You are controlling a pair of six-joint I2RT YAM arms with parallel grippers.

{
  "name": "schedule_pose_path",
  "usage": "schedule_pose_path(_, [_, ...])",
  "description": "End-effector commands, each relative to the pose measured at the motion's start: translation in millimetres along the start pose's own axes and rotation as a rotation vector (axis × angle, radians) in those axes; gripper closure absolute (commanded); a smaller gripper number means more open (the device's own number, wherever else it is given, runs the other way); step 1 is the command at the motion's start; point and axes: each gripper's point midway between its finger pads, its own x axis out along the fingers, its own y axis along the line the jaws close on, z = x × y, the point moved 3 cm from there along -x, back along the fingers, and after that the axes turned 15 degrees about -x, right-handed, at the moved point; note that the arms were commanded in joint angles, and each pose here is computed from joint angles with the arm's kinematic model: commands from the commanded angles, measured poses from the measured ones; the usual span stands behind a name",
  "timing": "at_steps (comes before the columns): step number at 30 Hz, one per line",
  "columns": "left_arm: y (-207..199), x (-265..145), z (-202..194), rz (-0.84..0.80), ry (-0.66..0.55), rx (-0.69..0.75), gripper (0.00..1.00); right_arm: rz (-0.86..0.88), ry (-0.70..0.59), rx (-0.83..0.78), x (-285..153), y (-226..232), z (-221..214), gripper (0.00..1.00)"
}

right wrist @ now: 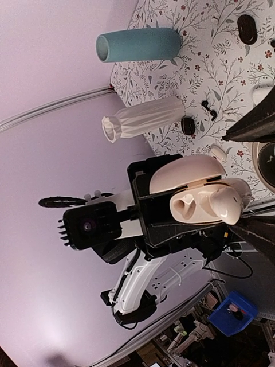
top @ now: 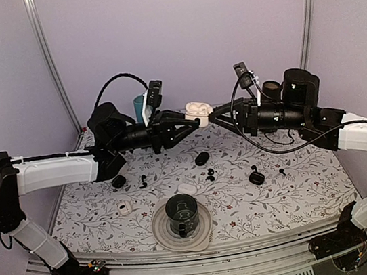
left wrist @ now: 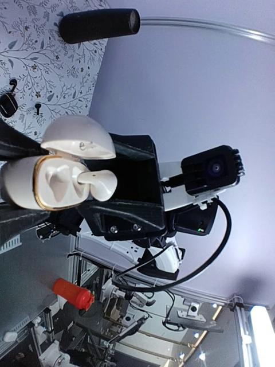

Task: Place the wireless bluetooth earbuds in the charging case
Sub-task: Adjust the right earbud in the right side groove of the charging case.

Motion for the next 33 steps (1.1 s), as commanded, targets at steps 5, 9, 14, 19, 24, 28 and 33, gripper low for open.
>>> schedule_pose_path(5, [-4.6,5.2,11.9,-0.021,-0.015,0.023,1.0,-0.021,-0.019,-0.102,-4.8,8.3,19.6,0.57])
schedule_pose_path(9, [-8.5,3.8,14.8,-0.029,-0.019,0.022,1.0,-0.018,-0.007,-0.141,-8.0,10.4,18.3,0.57])
schedule_pose_path(14, [-10.8,3.2,13.9,-0.039,-0.01,0.016,1.0,0.017,-0.016,-0.191,-12.0,18.1,22.9,0.57])
schedule_pose_path(19, [-12.8,4.1,13.0,-0.058,0.003,0.017,1.0,0.034,-0.025,-0.243,-14.6,22.9,26.3,0.57])
schedule_pose_path(24, [-13.4,4.1,12.2,-0.064,0.011,0.018,1.0,0.051,-0.044,-0.291,-18.7,28.2,30.6,0.57])
schedule_pose_path(28, [-12.5,4.8,12.2,-0.064,0.012,0.014,1.0,0.061,-0.049,-0.303,-17.7,31.6,32.8,0.61])
schedule_pose_path(33, [-11.7,5.9,11.9,-0.064,0.012,0.011,1.0,0.062,-0.044,-0.301,-13.5,32.8,31.3,0.65])
